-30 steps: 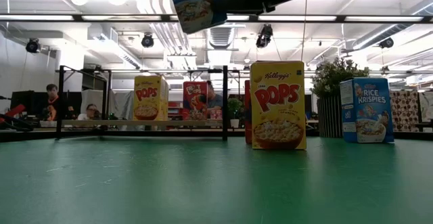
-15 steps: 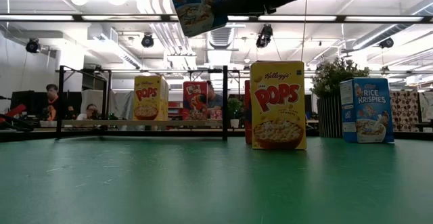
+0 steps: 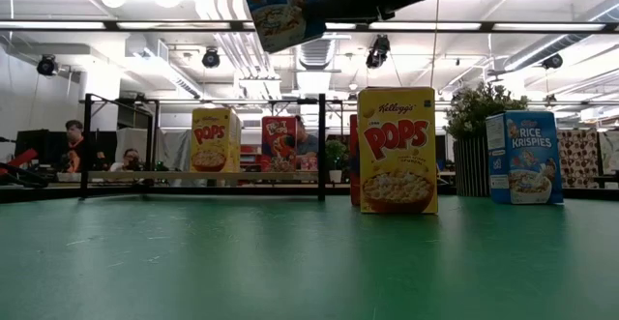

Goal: Stack cereal on shelf
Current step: Put the middle blue cereal box on the shelf

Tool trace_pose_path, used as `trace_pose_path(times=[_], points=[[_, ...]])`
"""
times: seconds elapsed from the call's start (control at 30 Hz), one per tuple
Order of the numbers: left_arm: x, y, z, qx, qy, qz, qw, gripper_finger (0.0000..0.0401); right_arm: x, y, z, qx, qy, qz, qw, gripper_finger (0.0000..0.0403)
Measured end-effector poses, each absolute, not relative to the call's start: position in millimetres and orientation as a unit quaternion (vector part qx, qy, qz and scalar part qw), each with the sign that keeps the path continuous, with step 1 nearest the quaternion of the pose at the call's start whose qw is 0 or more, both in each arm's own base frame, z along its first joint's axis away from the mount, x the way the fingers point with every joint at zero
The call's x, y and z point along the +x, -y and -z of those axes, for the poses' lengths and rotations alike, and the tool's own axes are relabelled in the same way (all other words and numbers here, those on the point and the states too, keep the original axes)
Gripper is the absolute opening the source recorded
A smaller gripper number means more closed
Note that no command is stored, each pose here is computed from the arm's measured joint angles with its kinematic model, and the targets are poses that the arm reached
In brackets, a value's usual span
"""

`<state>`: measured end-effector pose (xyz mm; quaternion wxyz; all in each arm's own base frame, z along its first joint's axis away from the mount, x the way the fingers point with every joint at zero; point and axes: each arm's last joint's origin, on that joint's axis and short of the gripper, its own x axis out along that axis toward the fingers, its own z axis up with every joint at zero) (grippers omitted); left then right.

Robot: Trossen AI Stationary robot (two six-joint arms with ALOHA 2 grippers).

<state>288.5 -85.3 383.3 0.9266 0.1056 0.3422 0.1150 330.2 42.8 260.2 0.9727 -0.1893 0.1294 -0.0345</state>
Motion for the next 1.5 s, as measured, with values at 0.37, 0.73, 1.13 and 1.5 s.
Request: trace_pose_path(times=[0.37, 0.73, 1.13, 1.5], points=[[289, 85, -382, 0.101, -0.345, -0.117, 0.926, 0.0229, 330, -43, -260, -0.186, -0.129, 0.035, 0.973, 0.0224], [285, 91, -361, 0.086, -0.383, -0.112, 0.913, 0.0229, 329, -42, -256, -0.152, -0.147, 0.032, 0.977, 0.0233], [263, 111, -322, 0.108, -0.344, -0.113, 0.926, 0.0229, 350, -46, -260, -0.111, -0.183, 0.024, 0.976, 0.028], [213, 96, -327, 0.083, -0.231, -0.163, 0.955, 0.0229, 409, -50, -243, -0.126, -0.376, 0.017, 0.918, 0.0287]])
